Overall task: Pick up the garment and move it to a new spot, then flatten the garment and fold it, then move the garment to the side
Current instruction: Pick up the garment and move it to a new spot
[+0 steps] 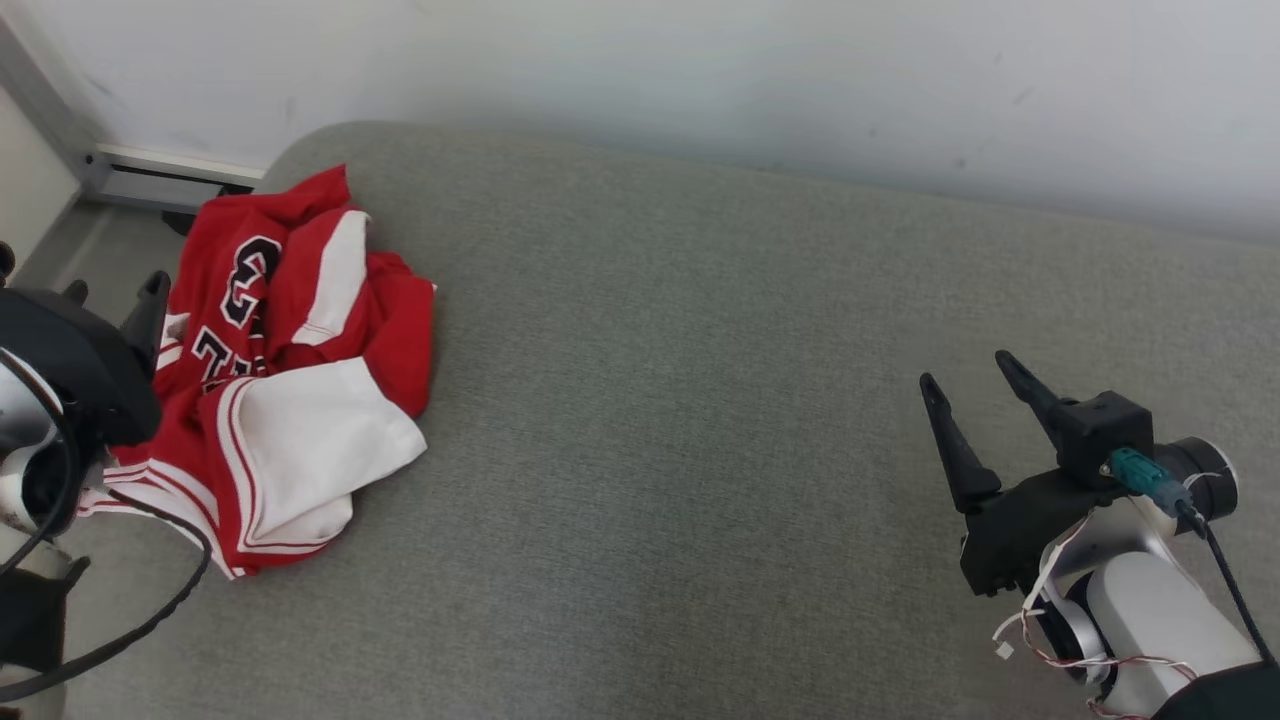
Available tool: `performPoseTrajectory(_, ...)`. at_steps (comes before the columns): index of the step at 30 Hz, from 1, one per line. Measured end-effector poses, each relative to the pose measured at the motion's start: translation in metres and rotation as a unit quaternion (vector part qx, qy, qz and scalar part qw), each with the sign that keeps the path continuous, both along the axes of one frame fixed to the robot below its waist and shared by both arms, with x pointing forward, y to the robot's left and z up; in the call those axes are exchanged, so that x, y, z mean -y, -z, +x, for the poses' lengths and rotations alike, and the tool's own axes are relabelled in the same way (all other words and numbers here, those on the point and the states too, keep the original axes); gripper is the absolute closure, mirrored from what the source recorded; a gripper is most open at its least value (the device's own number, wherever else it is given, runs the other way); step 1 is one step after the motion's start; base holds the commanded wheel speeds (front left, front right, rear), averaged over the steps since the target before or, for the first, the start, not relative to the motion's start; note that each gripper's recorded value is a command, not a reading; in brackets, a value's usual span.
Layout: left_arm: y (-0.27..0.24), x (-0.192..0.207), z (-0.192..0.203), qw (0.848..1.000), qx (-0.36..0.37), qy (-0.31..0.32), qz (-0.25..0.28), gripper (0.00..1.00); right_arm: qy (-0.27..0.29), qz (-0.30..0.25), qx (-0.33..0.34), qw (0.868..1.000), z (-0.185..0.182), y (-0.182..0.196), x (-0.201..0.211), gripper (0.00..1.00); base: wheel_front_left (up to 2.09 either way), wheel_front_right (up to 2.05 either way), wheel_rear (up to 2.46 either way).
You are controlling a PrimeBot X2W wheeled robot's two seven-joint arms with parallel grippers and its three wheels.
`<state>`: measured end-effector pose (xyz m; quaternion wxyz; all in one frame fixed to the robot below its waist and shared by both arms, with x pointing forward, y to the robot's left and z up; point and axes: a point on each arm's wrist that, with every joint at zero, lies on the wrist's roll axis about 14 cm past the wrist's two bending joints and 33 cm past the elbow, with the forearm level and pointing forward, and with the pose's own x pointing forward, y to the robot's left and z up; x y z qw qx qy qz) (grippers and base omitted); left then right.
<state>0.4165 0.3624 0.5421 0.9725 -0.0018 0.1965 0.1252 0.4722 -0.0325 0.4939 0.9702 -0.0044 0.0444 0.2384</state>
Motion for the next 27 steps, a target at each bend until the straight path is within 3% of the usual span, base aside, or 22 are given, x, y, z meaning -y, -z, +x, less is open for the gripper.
performPoseTrajectory(7,0.052,0.016,0.016,0.993,-0.113,0.018,-0.039,0.0,0.024,-0.013,-0.005,1.0,0.012,0.008,0.027,0.0,0.0,0.0,0.0)
performPoseTrajectory(12,0.095,0.023,0.015,0.975,-0.216,0.024,-0.051,0.0,0.045,-0.018,-0.014,0.999,0.017,0.016,0.047,0.0,0.0,0.0,0.0)
performPoseTrajectory(21,0.136,0.047,0.016,0.944,-0.321,0.047,-0.055,0.0,0.071,-0.03,-0.032,0.996,0.021,0.032,0.074,0.0,0.0,0.0,0.0)
performPoseTrajectory(23,0.144,0.048,0.012,0.939,-0.337,0.047,-0.056,0.53,0.071,-0.03,-0.034,0.996,0.022,0.033,0.074,0.0,0.0,0.0,0.0)
performPoseTrajectory(24,0.147,0.049,0.01,0.936,-0.344,0.048,-0.055,1.0,0.071,-0.031,-0.035,0.996,0.022,0.034,0.074,0.0,0.0,0.0,0.0)
performPoseTrajectory(27,0.15,0.05,0.007,0.932,-0.355,0.052,-0.048,1.0,0.069,-0.032,-0.039,0.996,0.022,0.036,0.073,0.0,0.0,0.0,0.0)
